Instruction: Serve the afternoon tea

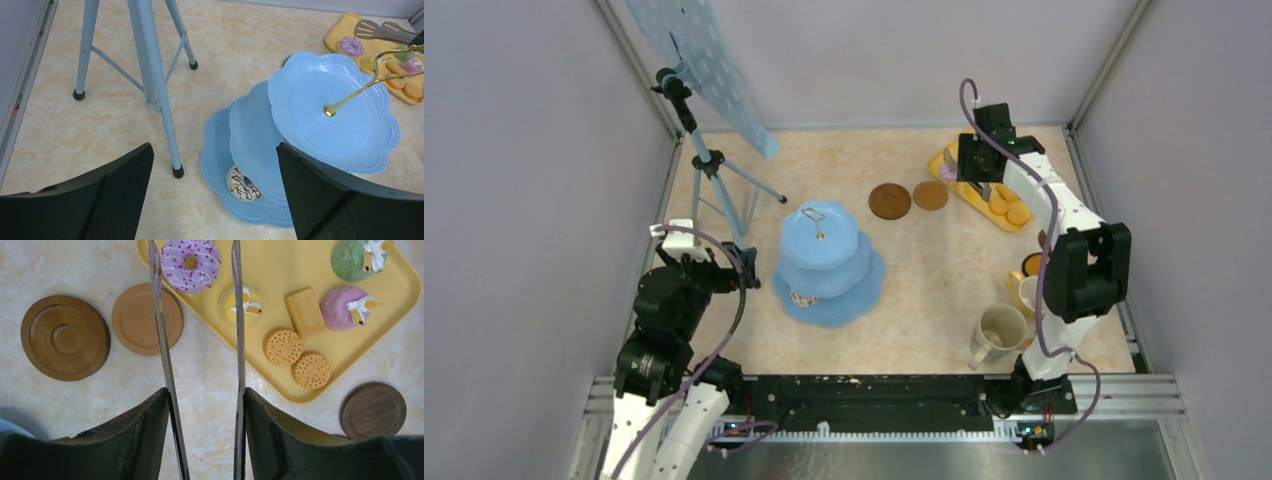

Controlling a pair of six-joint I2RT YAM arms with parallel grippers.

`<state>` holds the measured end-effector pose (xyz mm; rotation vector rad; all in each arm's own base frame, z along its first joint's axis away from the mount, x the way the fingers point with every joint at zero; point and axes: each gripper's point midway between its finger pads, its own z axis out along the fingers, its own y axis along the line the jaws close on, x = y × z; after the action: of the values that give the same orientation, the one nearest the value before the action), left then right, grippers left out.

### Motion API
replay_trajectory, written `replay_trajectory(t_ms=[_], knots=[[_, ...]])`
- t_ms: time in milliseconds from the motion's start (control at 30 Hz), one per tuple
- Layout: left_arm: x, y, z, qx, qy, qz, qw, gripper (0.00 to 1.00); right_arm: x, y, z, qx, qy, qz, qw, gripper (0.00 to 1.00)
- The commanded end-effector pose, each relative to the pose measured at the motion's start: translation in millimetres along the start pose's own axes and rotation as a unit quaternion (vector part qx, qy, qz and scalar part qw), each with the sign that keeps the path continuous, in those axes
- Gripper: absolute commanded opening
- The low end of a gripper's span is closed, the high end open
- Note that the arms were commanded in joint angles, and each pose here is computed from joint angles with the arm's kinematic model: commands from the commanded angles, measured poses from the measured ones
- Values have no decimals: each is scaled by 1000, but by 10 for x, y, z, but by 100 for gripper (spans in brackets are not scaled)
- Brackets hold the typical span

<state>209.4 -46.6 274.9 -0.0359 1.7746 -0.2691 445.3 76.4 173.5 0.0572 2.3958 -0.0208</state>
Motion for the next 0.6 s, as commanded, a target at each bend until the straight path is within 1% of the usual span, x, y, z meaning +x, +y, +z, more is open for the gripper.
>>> replay_trajectory(t_ms=[0, 300, 567], knots=[[-106, -28, 7, 5, -26, 2, 1000, 99, -355, 29, 74, 7, -30, -19, 999, 55], [-111, -40, -5, 7, -28, 3, 1000, 99, -242, 101, 429, 4, 7, -28, 1000, 57], [-102, -38, 8, 6, -26, 3, 1000, 99, -93, 169, 571, -11, 23, -22, 999, 57]])
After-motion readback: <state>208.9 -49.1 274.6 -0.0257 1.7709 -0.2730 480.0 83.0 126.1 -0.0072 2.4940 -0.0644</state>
